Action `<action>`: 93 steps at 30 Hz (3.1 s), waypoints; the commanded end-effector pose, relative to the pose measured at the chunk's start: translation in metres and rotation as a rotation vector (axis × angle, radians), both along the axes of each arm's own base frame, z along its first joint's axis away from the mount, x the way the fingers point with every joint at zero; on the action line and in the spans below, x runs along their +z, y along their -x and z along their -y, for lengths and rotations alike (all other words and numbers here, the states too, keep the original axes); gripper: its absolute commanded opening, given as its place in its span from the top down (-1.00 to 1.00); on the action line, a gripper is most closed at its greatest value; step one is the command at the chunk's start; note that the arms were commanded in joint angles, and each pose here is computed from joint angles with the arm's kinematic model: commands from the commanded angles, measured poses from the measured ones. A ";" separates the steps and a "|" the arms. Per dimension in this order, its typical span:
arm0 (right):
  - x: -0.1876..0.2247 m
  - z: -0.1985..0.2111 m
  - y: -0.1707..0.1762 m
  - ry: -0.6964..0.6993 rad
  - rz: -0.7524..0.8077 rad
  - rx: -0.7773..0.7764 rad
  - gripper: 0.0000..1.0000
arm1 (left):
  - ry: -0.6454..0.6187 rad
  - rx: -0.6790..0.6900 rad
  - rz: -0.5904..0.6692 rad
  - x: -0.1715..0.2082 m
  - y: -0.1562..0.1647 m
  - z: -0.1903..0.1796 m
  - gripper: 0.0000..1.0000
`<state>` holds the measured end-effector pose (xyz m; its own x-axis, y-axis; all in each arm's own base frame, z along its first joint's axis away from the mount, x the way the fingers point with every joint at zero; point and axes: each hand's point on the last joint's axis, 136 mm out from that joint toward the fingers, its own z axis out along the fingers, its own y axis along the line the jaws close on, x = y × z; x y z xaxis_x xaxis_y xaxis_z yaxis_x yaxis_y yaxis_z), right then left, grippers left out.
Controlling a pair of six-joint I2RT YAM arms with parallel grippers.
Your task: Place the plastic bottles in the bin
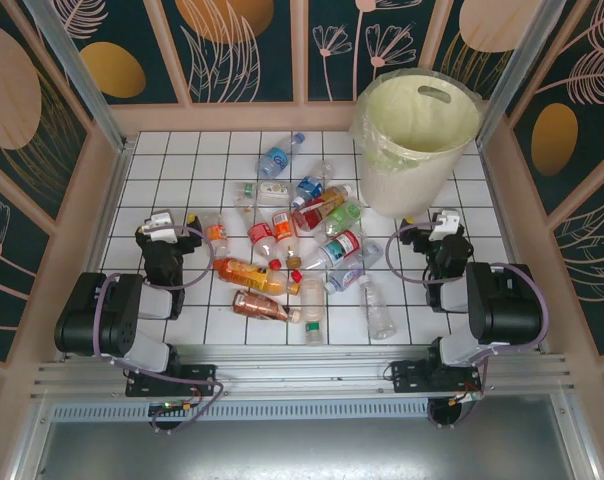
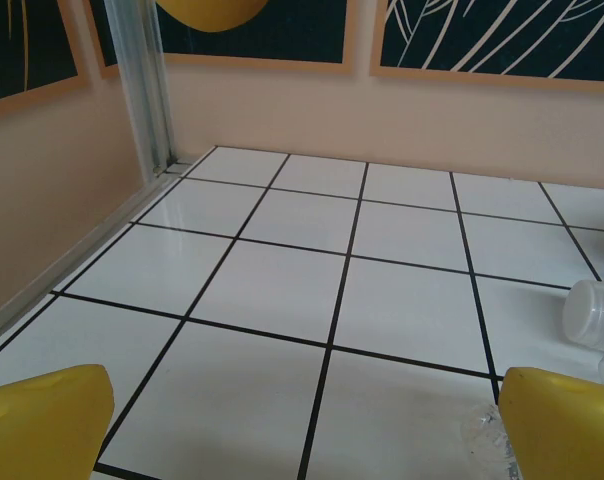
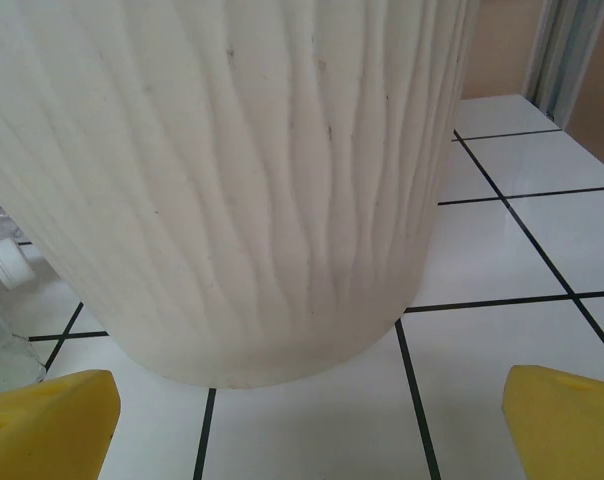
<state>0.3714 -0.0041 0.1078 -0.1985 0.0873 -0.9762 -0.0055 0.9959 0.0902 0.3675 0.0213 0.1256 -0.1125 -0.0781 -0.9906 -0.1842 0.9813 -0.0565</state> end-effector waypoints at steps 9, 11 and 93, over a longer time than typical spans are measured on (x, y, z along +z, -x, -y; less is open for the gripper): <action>0.014 -0.001 -0.006 -0.026 0.052 0.013 -0.98 | -0.009 0.017 0.046 0.013 -0.005 -0.004 -0.97; 0.014 -0.001 -0.006 -0.026 0.052 0.013 -0.98 | -0.008 0.016 0.045 0.012 -0.005 -0.004 -0.97; 0.018 0.004 -0.007 -0.019 0.055 -0.034 -0.98 | -0.010 0.022 0.037 0.029 -0.006 -0.005 -0.97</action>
<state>0.3719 -0.0063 0.1084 -0.1963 0.0957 -0.9759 0.0034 0.9953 0.0969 0.3677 0.0213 0.1304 -0.1135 -0.0751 -0.9907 -0.1838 0.9815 -0.0533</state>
